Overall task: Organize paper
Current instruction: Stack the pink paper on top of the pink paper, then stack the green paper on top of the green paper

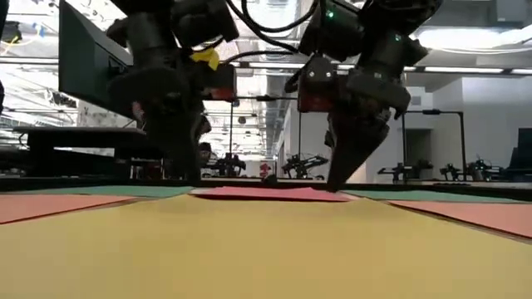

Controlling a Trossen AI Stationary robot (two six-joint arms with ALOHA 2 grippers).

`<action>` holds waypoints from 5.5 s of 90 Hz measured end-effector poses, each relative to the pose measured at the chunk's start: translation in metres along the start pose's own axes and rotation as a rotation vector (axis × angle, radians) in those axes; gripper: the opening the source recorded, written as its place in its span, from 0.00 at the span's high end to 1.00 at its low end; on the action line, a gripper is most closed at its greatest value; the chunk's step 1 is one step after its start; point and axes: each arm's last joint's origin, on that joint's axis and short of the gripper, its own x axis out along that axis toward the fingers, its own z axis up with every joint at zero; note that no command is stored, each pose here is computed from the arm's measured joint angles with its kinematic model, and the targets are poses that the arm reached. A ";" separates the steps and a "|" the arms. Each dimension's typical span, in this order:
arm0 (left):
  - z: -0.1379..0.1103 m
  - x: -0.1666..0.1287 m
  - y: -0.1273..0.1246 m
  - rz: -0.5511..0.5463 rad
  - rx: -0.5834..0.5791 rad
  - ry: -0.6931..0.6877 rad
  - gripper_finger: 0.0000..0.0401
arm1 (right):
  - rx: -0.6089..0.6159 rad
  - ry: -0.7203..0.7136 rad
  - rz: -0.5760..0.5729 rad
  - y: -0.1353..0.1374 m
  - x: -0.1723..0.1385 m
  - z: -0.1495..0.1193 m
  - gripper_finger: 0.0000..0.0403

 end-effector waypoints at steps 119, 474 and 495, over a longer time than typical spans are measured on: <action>0.004 -0.026 -0.023 0.011 -0.042 -0.135 1.00 | 0.000 -0.072 -0.020 -0.020 -0.012 0.011 1.00; 0.004 -0.015 0.064 0.084 -0.131 -0.009 1.00 | 0.082 0.027 -0.118 -0.042 -0.013 0.002 1.00; 0.013 -0.046 0.048 0.049 -0.082 -0.150 1.00 | 0.023 -0.063 -0.116 -0.028 -0.044 0.010 1.00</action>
